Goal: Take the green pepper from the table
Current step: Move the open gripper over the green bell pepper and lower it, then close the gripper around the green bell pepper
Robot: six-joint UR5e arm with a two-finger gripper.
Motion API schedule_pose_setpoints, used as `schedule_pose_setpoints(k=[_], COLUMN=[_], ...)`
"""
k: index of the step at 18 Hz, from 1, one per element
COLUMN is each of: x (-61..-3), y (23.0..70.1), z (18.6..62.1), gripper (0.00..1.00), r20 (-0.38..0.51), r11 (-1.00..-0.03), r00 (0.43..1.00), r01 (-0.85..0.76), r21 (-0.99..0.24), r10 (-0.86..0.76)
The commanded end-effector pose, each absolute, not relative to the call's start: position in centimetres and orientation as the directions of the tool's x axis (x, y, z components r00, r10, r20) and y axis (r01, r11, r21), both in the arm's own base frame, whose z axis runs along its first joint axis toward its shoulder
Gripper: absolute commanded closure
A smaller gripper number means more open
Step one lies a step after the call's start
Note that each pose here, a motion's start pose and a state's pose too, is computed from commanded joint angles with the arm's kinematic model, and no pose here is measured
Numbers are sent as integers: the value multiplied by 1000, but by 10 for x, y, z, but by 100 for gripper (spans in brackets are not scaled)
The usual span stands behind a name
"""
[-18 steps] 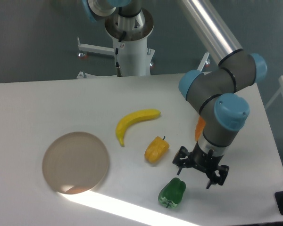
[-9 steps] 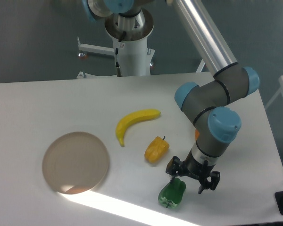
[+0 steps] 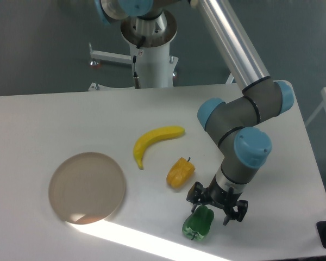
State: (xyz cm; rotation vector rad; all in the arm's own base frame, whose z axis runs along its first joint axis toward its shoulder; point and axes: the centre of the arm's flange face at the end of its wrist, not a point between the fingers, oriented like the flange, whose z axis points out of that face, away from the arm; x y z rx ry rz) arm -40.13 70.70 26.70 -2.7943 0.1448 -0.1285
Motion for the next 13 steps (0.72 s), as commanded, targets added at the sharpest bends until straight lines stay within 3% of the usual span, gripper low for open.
schedule_pose_setpoints(k=[13], x=[-395], y=[707], z=[251], gripper=[1], r20=[83], r11=[-941], r00=[987], r01=[-104], r21=[-322], r10=[-137])
